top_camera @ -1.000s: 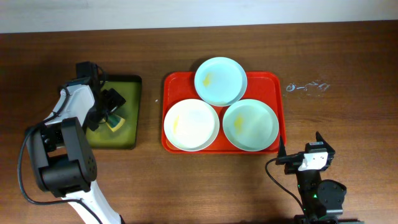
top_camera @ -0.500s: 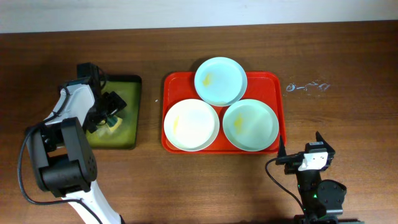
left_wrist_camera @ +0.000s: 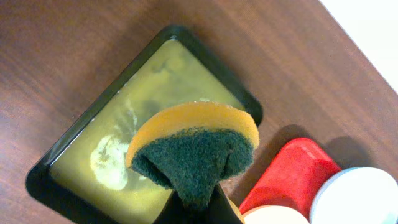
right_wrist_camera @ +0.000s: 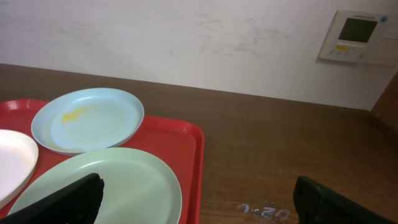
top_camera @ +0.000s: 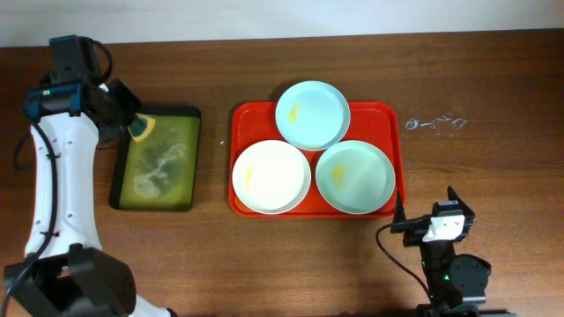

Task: Clean dirty plates on tray and stack at the side
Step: 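Lift the sponge with the left gripper and place it on the white plate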

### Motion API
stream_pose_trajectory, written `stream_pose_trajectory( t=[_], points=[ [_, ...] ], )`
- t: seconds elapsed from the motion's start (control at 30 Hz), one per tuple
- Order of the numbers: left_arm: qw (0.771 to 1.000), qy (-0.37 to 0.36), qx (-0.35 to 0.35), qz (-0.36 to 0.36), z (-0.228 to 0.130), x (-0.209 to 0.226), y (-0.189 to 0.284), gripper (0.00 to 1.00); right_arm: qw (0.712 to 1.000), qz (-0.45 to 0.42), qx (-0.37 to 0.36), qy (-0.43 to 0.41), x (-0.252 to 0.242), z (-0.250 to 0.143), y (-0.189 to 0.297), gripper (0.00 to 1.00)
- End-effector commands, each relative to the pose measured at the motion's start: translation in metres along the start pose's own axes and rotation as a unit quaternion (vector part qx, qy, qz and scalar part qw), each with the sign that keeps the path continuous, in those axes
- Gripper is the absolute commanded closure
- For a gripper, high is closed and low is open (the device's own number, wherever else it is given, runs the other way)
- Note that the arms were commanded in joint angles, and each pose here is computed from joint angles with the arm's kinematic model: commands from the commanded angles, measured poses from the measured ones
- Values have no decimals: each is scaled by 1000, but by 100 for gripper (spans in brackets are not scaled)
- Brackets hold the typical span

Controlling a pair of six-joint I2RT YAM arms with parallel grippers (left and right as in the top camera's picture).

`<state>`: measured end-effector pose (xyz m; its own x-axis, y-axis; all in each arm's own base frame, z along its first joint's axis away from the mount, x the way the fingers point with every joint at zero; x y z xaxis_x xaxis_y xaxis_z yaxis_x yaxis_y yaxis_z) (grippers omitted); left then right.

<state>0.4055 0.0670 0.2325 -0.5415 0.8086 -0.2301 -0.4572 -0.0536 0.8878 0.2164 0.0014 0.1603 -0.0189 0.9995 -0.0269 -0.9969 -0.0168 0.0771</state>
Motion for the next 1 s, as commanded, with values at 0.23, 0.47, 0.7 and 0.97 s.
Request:
stream_pose_trajectory(
  t=[0.23,0.47,0.7,0.97],
  points=[
    [986,-94,-29,-134,-16,-47,39,100,1000,1,2,3,1,-3,0,2],
    [929,-306,137,-156,-198,-173,-41,100,1000,1,2,3,1,-3,0,2],
    [903,-369,199,-89,-274,-180,-123,36,1000,1,2,4,1,-3,0,2],
    [964,-233,98,-86,-124,-113,3,1,1000,1,2,3,1,-3,0,2]
  ],
)
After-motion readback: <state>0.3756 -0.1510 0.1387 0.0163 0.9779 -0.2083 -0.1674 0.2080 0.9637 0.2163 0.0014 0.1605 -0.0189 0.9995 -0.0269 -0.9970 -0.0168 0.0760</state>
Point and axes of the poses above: each gripper's point midway between its finger pads, its own y axis back along the fingers, its own x axis along the line the jaws close on, z = x × y, the point moved 3 cm from there along y, back along the fingers, and after that the axes turned 5 degrees about -y, right-handed, at the moved point
